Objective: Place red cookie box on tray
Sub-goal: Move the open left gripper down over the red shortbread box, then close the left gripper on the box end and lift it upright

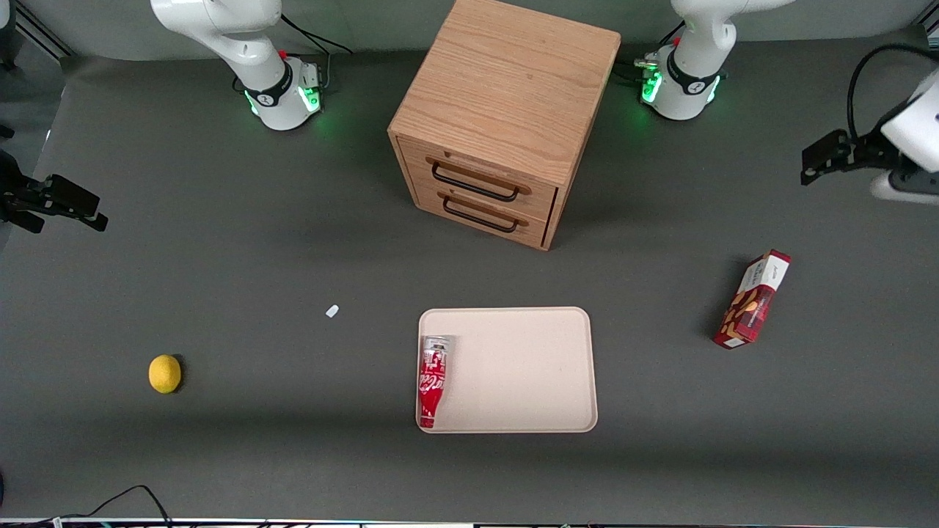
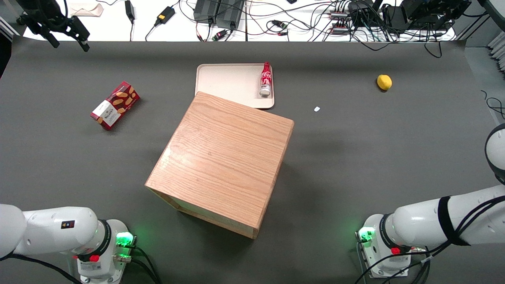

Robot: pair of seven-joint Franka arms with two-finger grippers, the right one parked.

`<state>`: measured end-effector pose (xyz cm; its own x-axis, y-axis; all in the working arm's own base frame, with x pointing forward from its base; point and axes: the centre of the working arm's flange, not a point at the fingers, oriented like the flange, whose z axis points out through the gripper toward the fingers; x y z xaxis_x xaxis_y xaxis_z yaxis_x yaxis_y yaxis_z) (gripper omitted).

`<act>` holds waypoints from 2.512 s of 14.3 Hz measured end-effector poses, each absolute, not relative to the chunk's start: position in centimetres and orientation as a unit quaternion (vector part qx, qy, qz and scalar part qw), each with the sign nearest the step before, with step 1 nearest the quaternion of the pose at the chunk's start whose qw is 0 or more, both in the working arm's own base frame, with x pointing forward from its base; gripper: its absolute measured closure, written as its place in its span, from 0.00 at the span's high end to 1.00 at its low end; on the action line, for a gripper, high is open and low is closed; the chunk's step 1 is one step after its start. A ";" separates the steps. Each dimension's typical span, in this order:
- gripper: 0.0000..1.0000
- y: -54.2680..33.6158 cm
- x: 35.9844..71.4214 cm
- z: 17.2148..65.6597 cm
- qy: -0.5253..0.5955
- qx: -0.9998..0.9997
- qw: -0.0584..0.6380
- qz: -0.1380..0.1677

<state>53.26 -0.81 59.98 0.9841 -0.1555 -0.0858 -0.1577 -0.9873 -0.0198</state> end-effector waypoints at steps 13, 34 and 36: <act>1.00 5.0 57.2 36.0 0.194 -0.980 0.032 0.014; 0.17 4.9 57.9 23.4 0.221 -0.975 0.018 0.009; 0.17 4.9 58.0 23.5 0.221 -0.975 0.018 0.007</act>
<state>58.03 4.91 23.53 0.9026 -0.4299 -0.0216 -0.4304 -0.9021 -0.0321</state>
